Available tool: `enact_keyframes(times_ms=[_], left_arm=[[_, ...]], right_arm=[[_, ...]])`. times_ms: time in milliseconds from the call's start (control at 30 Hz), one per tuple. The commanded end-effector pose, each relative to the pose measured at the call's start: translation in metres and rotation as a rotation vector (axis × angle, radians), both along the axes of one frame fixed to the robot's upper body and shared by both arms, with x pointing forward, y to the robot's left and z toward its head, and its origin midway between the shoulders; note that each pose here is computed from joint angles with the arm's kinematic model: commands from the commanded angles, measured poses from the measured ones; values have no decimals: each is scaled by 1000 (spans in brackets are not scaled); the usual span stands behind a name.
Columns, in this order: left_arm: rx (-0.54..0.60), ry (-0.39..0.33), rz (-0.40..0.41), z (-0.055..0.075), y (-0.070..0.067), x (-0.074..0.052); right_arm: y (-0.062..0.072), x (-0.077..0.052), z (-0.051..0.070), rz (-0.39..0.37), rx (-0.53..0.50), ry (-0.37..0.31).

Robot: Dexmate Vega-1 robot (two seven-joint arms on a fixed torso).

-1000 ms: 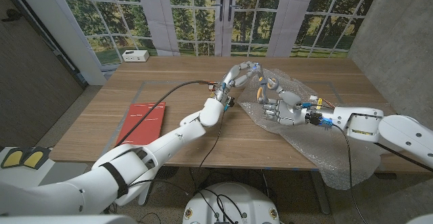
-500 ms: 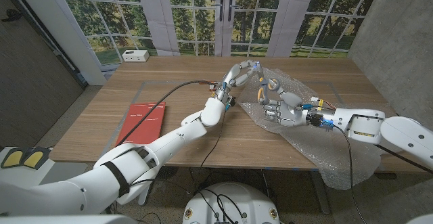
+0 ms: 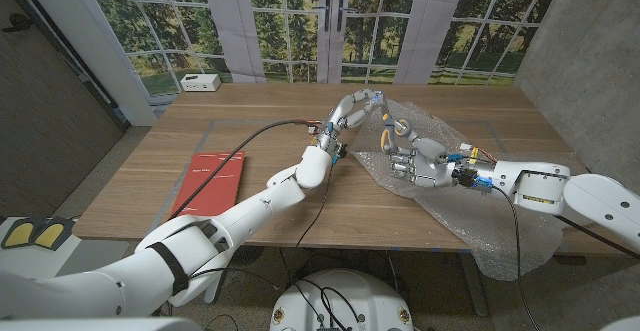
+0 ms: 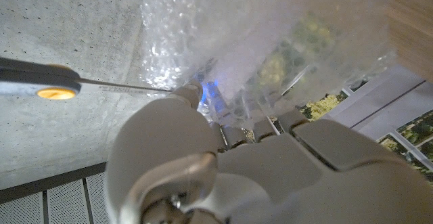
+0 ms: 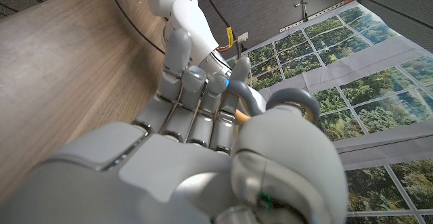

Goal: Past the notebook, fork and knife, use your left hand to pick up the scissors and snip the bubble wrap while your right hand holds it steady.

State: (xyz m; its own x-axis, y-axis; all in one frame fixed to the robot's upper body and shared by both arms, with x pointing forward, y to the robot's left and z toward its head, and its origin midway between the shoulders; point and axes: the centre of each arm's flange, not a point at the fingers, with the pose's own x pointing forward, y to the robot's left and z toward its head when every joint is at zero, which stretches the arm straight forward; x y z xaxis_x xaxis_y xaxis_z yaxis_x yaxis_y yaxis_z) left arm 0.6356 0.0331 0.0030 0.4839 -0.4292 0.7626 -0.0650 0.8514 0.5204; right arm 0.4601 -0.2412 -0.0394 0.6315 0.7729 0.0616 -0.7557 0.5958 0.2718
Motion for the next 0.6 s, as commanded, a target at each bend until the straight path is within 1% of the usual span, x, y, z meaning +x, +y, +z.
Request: enact_keyframes(times_ms=[33, 433, 600], left_arm=[[-2, 2, 0, -2, 3, 0], [-9, 4, -7, -3, 5, -1], [-17, 12, -10, -4, 8, -2]], right_arm=[[2, -3, 1, -19, 6, -3], [5, -4, -1, -28, 12, 1], [5, -2, 2, -44, 13, -15]])
